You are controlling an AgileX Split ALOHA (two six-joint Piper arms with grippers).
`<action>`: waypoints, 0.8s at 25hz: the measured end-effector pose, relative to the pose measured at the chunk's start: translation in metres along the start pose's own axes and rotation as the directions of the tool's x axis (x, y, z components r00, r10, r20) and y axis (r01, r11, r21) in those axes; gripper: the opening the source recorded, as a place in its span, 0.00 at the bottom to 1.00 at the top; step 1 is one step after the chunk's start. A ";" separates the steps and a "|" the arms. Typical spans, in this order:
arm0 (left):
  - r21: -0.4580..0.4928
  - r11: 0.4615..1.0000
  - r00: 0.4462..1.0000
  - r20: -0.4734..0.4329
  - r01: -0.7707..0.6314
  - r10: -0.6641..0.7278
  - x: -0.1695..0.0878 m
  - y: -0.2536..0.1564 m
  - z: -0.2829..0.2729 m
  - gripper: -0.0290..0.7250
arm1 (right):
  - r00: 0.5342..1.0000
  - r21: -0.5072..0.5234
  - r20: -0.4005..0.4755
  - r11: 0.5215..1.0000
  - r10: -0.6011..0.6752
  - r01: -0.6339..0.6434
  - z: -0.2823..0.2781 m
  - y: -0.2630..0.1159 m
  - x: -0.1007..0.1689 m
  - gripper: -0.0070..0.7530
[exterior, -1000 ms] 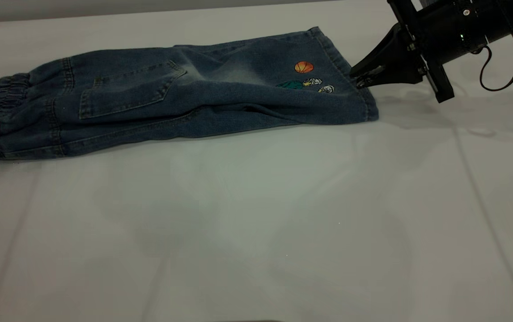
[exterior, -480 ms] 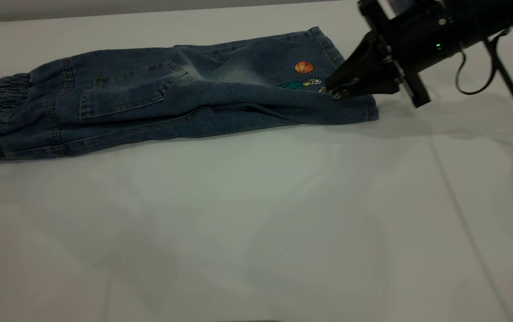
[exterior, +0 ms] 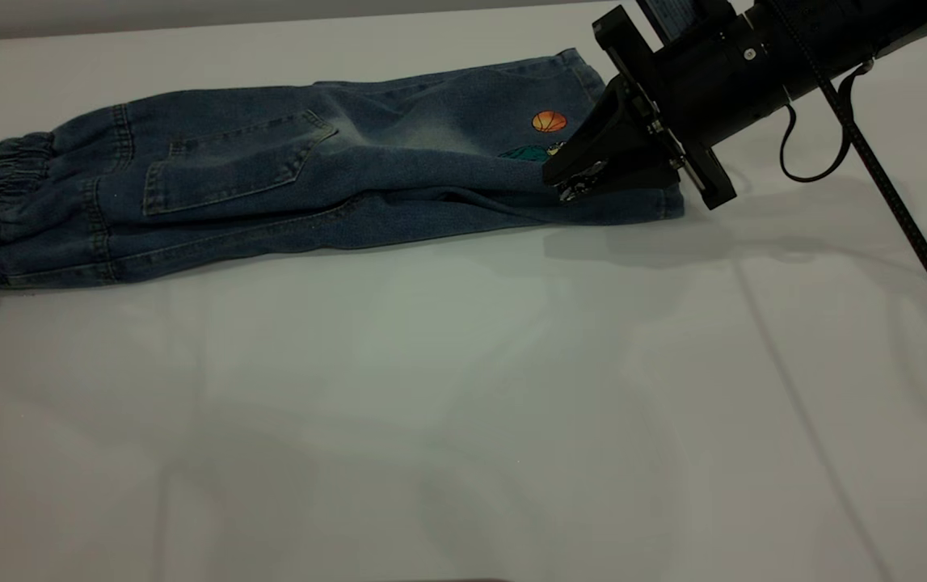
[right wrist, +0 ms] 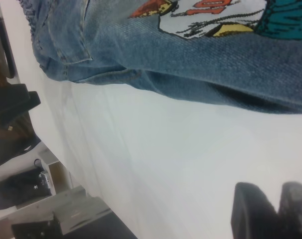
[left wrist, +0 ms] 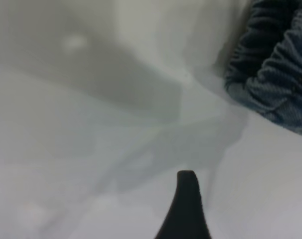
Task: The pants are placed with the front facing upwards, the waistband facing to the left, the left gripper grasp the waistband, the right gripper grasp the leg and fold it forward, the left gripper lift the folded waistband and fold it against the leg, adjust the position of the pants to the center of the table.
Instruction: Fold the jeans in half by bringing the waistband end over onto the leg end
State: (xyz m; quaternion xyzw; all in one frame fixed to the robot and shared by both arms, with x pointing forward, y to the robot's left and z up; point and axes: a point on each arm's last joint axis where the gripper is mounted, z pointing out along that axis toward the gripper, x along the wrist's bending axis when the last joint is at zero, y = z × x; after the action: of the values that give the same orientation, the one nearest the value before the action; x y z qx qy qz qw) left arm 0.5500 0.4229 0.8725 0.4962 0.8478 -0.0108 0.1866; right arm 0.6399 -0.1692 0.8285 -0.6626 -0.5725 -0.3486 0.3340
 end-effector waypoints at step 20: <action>-0.021 1.000 0.996 0.091 0.015 -0.013 -0.001 0.001 0.022 0.83 | 1.000 0.003 0.001 1.000 -0.011 0.011 0.001 -0.001 0.001 0.14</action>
State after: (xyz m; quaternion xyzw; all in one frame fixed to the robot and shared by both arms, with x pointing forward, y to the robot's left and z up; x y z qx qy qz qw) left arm 0.5584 0.4184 0.8524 0.4871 0.8420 -0.0257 0.2304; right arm 0.6395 -0.1678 0.8285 -0.6591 -0.5768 -0.3493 0.3331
